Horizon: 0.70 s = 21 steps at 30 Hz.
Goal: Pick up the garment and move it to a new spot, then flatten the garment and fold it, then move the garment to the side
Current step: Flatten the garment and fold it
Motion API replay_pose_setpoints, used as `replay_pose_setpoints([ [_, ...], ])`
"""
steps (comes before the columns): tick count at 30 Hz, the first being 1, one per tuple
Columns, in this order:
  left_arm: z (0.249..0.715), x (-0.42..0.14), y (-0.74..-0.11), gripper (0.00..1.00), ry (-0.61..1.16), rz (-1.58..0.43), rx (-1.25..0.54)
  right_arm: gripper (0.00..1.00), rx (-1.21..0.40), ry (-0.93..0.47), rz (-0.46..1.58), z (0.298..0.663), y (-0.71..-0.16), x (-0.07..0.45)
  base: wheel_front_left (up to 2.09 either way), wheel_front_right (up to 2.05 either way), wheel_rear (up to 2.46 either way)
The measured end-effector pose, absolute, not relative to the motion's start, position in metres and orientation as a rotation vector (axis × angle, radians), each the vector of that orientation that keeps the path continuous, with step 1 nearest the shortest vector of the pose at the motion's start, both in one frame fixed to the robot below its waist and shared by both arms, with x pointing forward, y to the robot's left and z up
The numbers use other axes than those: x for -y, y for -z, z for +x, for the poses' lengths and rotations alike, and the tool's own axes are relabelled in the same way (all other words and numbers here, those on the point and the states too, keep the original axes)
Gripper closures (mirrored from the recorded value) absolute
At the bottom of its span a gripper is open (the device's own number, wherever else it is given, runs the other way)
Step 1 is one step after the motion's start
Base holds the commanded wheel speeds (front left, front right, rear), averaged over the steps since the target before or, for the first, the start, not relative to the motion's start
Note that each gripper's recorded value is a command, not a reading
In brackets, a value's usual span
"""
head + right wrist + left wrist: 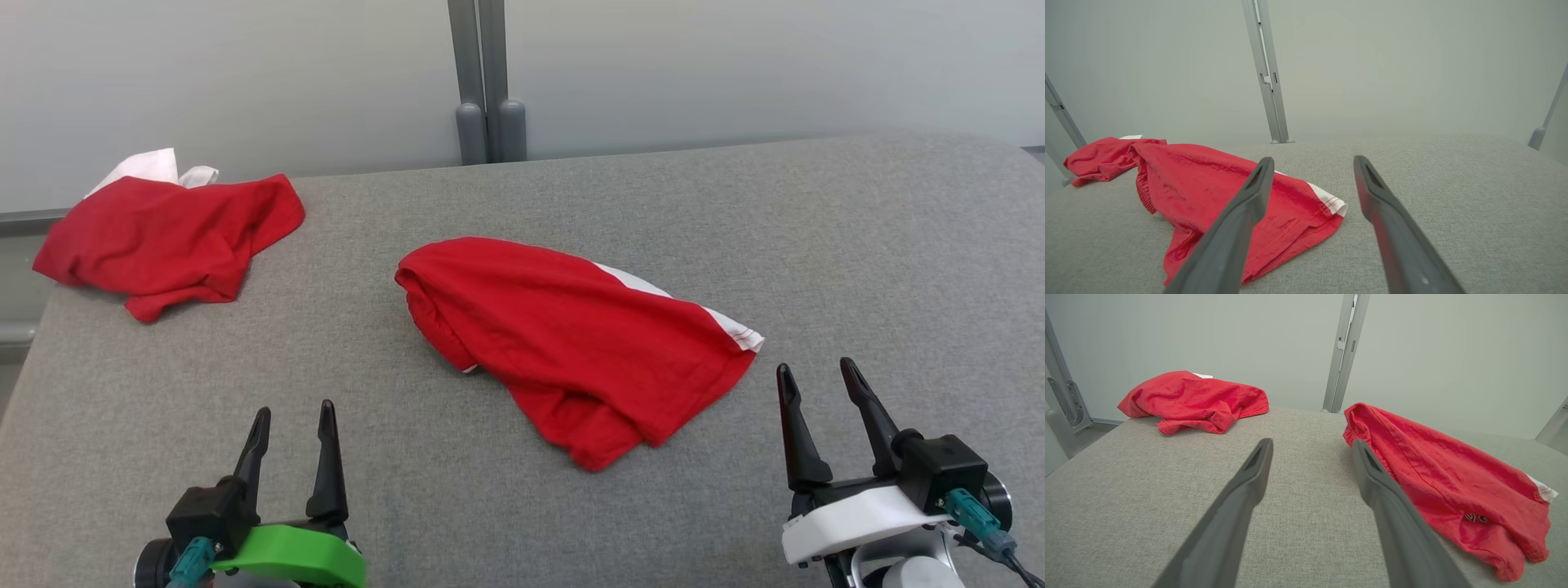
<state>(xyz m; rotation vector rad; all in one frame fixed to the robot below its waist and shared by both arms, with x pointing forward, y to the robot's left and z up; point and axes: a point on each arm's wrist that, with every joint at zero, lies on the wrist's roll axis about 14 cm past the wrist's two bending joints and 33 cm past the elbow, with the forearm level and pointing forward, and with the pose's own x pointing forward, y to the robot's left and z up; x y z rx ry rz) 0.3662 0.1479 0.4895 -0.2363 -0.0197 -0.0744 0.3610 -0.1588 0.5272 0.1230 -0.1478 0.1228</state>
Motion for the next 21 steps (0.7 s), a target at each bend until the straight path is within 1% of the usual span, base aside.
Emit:
replay_pose_setpoints([
  [5, 0.365, -0.147, -0.488, 0.00, 0.075, -0.240, 0.013, 0.00, 0.130, -0.138, 0.100, 0.365, -0.522, 0.154, 0.00, 0.00, 0.00],
  [8, 0.366, -0.146, -0.486, 0.00, 0.075, -0.243, 0.007, 0.00, 0.128, -0.171, 0.055, 0.377, -0.522, 0.145, 0.00, 0.00, 0.00],
  [11, 0.369, -0.146, -0.486, 0.00, 0.071, -0.248, 0.008, 0.00, 0.126, -0.230, -0.009, 0.396, -0.522, 0.126, 0.00, 0.00, 0.00],
  [14, 0.373, -0.147, -0.487, 0.00, 0.068, -0.250, 0.012, 0.00, 0.083, -0.317, -0.081, 0.417, -0.509, 0.101, 0.00, 0.00, 0.00],
  [21, 0.378, -0.158, -0.488, 0.00, 0.032, -0.257, 0.017, 0.00, -0.014, -0.433, -0.209, 0.470, -0.483, 0.077, 0.00, 0.00, 0.00],
])
